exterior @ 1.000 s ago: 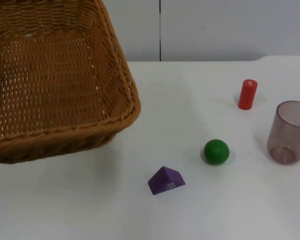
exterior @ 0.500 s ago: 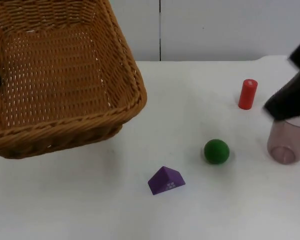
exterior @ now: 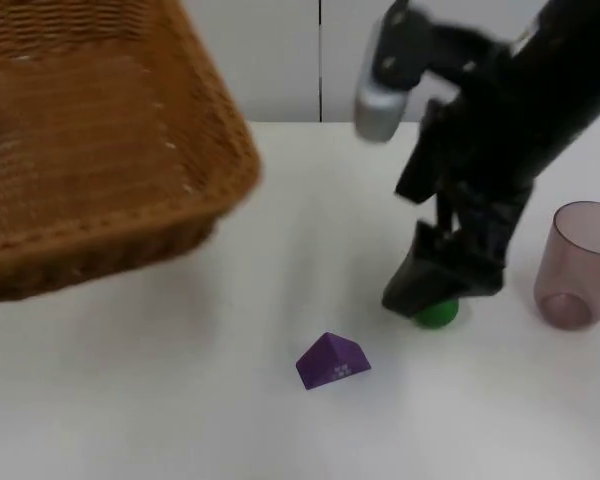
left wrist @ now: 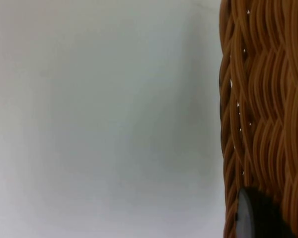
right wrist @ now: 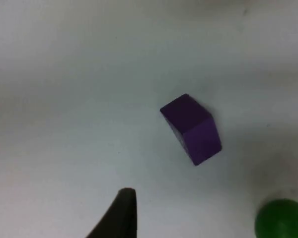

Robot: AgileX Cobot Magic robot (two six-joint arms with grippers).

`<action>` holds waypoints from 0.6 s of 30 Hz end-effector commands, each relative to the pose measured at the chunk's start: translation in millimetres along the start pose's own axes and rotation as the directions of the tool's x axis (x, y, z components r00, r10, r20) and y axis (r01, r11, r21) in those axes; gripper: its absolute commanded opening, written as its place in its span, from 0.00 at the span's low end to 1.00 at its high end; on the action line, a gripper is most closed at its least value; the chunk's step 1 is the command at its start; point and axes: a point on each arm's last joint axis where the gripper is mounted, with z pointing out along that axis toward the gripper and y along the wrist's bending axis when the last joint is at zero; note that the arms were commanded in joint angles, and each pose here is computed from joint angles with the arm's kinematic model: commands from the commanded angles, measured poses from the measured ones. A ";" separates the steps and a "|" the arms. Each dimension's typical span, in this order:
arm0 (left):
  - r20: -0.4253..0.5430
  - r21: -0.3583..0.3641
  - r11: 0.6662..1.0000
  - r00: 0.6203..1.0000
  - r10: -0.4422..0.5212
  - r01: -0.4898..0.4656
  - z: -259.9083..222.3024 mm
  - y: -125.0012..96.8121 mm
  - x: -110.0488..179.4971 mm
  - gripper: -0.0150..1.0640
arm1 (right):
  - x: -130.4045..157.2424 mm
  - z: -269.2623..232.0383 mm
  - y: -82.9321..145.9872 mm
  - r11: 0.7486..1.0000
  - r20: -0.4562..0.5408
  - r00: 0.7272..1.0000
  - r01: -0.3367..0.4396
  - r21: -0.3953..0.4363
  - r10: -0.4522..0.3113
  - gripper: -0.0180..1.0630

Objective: Pick up the basket with the left hand and place the triangular block into the basket with the right hand.

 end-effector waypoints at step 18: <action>0.016 -0.027 0.997 0.998 -0.067 0.068 -2.6 13.3 -6.4 0.01 | 6.3 104.5 -11.7 0.966 -0.107 0.977 0.157 -0.207 -0.182 0.87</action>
